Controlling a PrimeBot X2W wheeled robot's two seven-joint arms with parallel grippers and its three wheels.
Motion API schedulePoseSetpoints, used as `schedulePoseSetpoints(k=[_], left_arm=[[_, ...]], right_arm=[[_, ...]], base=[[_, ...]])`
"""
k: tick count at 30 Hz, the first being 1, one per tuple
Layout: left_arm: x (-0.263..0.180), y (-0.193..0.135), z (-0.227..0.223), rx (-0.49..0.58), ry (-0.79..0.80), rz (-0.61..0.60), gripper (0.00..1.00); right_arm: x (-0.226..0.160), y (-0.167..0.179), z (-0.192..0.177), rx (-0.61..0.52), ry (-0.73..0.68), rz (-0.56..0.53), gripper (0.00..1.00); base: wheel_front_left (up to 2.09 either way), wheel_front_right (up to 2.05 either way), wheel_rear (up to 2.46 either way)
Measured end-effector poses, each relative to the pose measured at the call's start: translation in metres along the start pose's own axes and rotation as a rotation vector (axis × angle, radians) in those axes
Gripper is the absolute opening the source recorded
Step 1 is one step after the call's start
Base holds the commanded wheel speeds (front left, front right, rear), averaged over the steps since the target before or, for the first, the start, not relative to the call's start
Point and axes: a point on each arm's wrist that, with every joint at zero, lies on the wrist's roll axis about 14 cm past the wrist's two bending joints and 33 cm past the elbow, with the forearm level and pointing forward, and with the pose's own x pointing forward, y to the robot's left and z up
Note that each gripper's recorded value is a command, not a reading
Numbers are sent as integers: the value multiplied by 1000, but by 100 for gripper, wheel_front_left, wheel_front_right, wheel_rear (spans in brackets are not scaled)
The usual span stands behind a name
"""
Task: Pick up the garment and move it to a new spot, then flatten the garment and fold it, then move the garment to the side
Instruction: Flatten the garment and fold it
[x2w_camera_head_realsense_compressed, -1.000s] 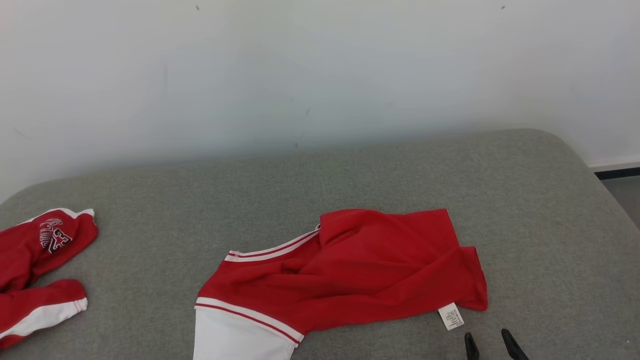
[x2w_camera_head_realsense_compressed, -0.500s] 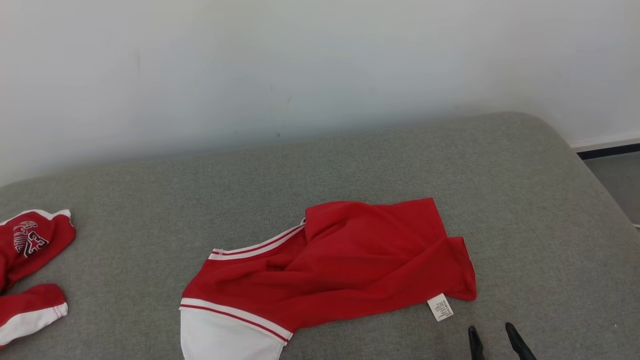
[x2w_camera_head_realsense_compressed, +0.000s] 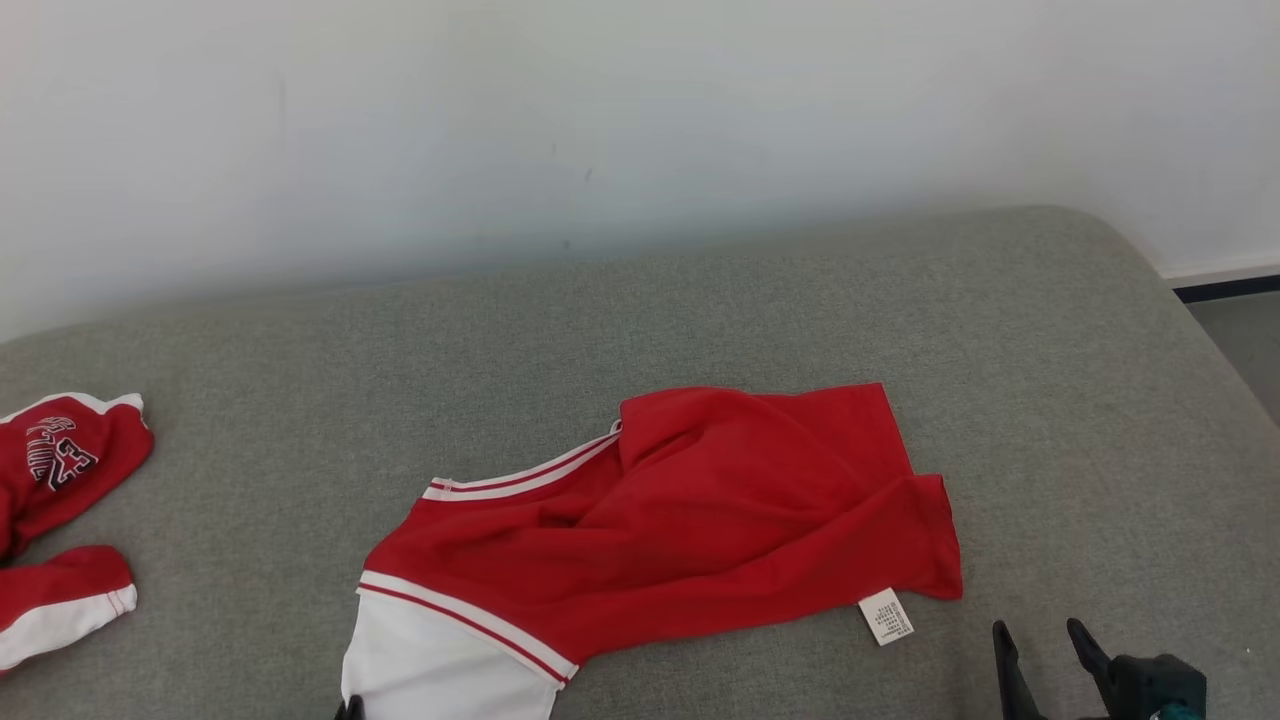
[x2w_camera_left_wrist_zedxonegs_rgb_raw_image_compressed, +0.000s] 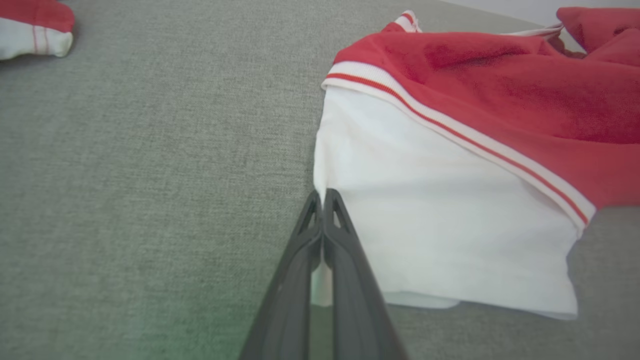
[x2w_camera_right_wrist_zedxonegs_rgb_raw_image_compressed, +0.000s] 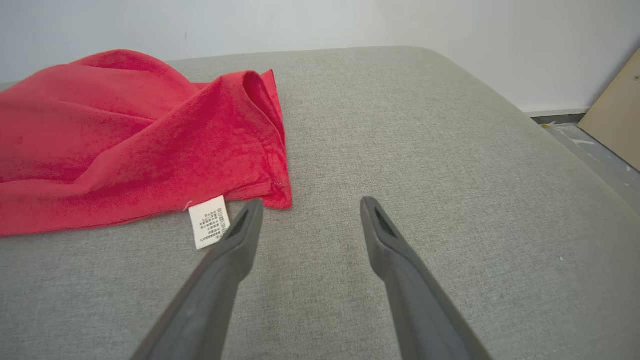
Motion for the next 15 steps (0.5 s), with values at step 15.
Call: schedulePoseSetpoints(k=[15], left_arm=[[15, 6, 1, 22, -2, 23, 0]], right_arm=[[50, 3, -9, -108, 177, 35, 100]], base=[[0, 0, 0]])
